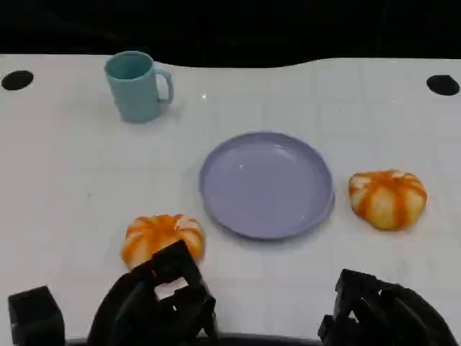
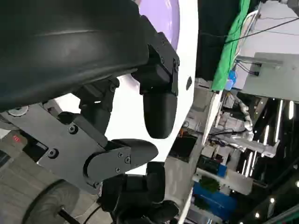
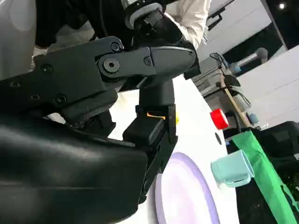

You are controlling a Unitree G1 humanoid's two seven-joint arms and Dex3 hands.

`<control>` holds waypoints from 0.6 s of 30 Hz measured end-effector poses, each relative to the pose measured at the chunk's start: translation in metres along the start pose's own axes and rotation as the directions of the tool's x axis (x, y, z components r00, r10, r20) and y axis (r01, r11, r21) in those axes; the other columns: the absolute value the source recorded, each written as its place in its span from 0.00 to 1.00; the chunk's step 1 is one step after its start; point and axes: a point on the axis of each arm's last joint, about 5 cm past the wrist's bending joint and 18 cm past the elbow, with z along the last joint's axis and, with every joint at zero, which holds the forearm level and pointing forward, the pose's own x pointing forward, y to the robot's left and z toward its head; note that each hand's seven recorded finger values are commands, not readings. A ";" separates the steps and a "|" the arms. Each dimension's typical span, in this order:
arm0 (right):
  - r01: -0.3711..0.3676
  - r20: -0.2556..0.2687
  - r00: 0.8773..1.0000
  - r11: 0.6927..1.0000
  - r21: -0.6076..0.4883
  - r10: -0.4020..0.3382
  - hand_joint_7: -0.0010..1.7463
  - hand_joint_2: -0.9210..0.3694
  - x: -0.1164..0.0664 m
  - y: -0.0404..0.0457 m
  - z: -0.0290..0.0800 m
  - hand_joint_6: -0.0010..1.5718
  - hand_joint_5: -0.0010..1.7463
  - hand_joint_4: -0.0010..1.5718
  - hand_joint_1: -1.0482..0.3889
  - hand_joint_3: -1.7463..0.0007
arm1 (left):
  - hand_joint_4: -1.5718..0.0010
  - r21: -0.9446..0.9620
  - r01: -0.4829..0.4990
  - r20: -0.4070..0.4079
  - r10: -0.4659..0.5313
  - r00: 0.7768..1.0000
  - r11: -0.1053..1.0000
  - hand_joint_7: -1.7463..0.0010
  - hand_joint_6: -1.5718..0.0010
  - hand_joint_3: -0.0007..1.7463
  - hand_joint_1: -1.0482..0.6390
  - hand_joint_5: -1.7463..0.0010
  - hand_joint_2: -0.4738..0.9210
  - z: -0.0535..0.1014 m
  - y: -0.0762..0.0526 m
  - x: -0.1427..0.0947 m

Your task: Grasp the bread from the table and place it into the plate.

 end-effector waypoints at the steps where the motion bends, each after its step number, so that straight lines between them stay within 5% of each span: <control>1: 0.001 0.000 1.000 1.000 0.000 -0.001 0.78 0.00 0.000 0.0000 0.000 0.49 0.91 0.55 0.24 0.86 | 0.54 0.000 -0.001 0.000 0.001 1.000 1.000 0.00 0.67 0.51 0.42 0.00 0.65 0.000 0.000 0.000; 18: -0.002 0.001 1.000 1.000 0.000 0.002 0.77 0.00 0.000 -0.0002 0.000 0.49 0.92 0.54 0.25 0.86 | 0.54 0.001 -0.003 0.001 0.003 1.000 1.000 0.00 0.67 0.50 0.43 0.00 0.66 0.000 0.001 0.000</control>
